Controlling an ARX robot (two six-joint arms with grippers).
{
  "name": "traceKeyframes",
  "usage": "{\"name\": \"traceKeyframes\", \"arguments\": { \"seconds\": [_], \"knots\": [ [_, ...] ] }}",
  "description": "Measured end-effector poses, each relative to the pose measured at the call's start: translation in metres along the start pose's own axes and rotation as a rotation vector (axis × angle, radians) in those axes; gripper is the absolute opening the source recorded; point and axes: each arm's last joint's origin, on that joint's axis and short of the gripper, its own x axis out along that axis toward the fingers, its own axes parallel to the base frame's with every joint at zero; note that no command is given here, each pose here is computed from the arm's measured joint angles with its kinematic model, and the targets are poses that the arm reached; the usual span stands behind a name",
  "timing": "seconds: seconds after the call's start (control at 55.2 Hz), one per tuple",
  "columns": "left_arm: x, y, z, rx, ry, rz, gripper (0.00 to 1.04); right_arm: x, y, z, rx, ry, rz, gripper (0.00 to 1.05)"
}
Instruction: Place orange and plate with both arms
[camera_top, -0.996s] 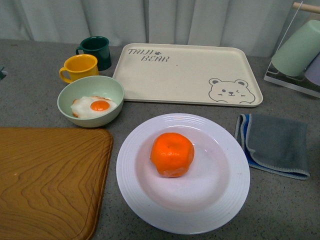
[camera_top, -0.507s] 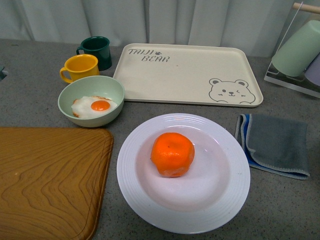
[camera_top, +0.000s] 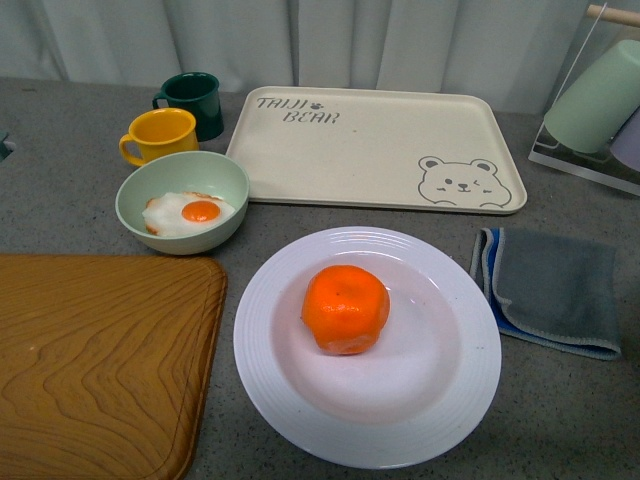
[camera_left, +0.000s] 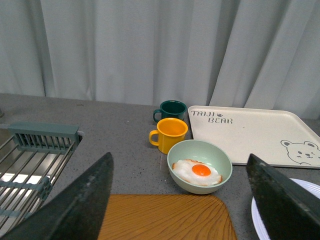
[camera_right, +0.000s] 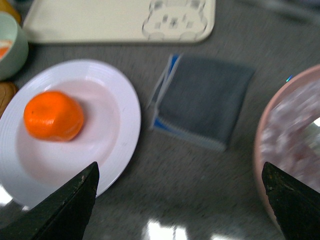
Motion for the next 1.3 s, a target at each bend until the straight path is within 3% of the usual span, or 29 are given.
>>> {"name": "traceKeyframes", "arguments": {
  "seconds": [0.109, 0.29, 0.543, 1.141, 1.304],
  "knots": [
    [0.0, 0.0, 0.0, 0.002, 0.0, 0.0, 1.0, 0.028, 0.003, 0.003, 0.068, 0.187, 0.009, 0.95],
    [0.0, 0.0, 0.0, 0.002, 0.0, 0.0, 0.98, 0.079, 0.012, 0.01, 0.093, 0.377, -0.018, 0.95],
    [0.0, 0.0, 0.0, 0.002, 0.0, 0.0, 0.98, 0.124, 0.022, 0.009, 0.12, 0.469, -0.035, 0.95],
    [0.0, 0.0, 0.0, 0.002, 0.0, 0.0, 0.98, 0.18, 0.055, 0.017, 0.138, 0.565, -0.049, 0.95],
    [0.0, 0.0, 0.0, 0.002, 0.0, 0.0, 0.98, 0.184, 0.055, 0.017, 0.139, 0.581, -0.069, 0.73]
  ]
}}
